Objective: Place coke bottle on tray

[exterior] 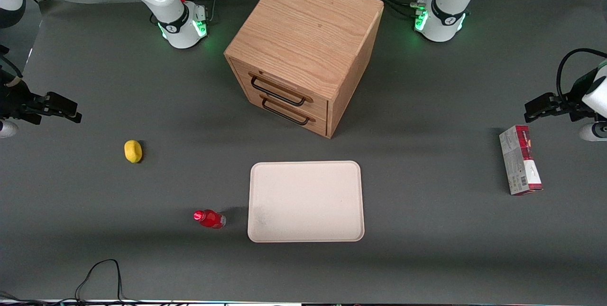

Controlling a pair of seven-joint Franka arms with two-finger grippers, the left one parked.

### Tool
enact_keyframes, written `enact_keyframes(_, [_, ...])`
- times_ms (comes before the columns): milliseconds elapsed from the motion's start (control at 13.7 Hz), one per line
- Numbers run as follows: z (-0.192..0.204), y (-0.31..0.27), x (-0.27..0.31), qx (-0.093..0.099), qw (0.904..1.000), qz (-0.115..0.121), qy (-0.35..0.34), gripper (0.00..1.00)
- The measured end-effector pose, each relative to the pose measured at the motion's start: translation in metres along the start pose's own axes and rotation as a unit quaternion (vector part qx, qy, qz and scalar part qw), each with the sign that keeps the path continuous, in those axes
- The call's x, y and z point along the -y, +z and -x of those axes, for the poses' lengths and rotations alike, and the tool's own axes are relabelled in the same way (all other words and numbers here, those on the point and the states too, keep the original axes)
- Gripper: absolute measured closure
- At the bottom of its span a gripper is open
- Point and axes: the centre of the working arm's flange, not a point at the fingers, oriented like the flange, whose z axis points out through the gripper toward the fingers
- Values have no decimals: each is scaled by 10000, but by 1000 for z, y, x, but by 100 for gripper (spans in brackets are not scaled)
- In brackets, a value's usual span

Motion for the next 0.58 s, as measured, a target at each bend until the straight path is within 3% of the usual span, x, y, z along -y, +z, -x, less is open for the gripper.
enact_keyframes(584, [-2, 2, 6, 12, 10000, -1, -38, 0])
